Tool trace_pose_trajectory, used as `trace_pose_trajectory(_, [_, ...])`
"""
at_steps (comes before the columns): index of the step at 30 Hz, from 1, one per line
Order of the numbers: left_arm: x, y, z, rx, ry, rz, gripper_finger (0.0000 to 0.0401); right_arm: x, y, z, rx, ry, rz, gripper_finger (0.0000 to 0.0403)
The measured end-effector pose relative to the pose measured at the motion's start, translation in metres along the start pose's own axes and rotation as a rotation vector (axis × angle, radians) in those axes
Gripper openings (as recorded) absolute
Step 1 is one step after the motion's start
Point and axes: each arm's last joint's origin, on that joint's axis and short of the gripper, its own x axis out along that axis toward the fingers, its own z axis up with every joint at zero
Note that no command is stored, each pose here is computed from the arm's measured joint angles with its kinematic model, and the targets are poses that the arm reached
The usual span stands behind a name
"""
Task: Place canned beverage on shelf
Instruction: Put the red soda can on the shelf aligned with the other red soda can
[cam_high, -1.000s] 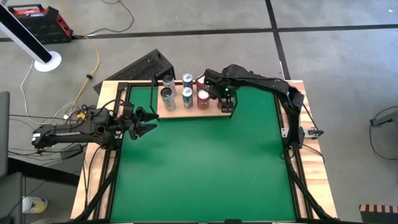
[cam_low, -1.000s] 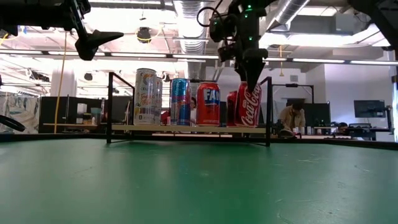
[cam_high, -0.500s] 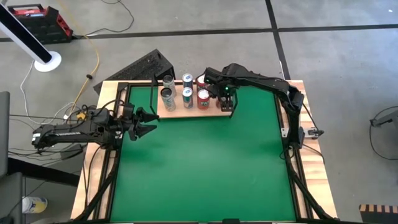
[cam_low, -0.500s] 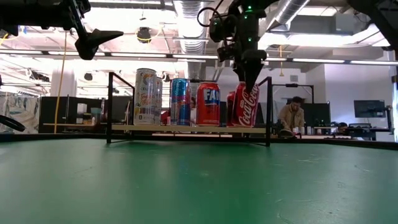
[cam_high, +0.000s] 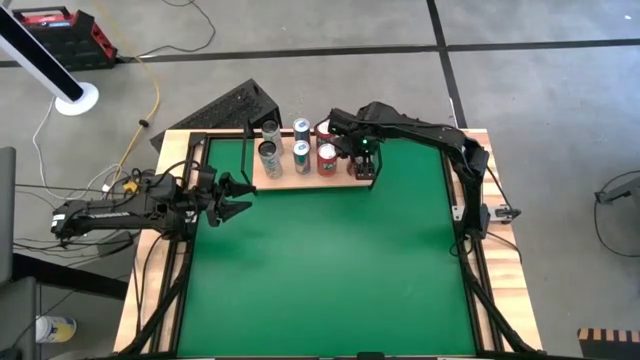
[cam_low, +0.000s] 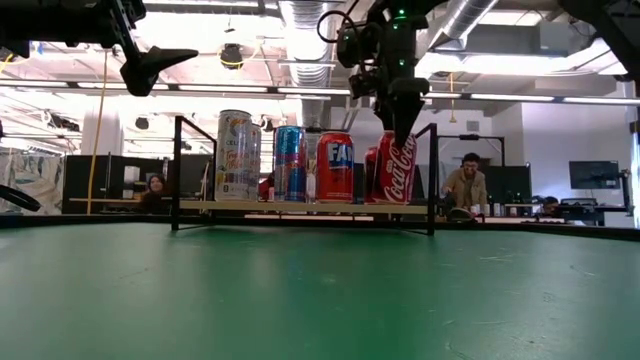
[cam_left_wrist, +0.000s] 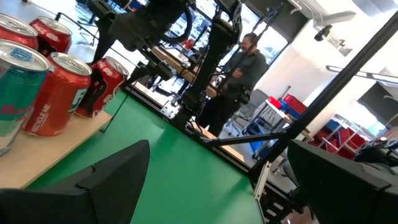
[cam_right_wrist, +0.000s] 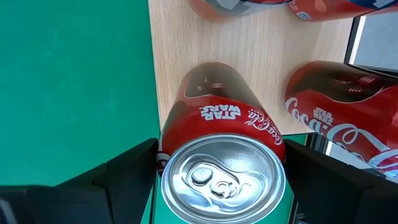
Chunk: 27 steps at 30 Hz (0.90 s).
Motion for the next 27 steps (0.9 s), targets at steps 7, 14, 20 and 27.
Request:
trace_pose_trajectory(7, [-0.0001,-0.0002,-0.0001,-0.005,0.004,-0.006,0.0366,0.0001,0.0000,0.0002,0.000,-0.001,0.000,0.0354])
trace_pose_trajectory(14, [-0.0001,-0.0005,-0.0003,-0.001,0.010,-0.014,0.0366,0.0001,-0.0002,0.0005,0.001,-0.005,-0.001,0.0355])
trace_pose_trajectory(20, [0.0000,-0.0005,-0.0003,0.000,0.013,-0.018,0.0366,0.0001,-0.0003,0.0006,0.007,-0.005,-0.003,0.0355])
trace_pose_trajectory(27, [-0.0001,-0.0006,-0.0003,-0.001,0.012,-0.017,0.0366,0.0003,-0.0013,0.0024,0.005,-0.022,-0.017,0.0355])
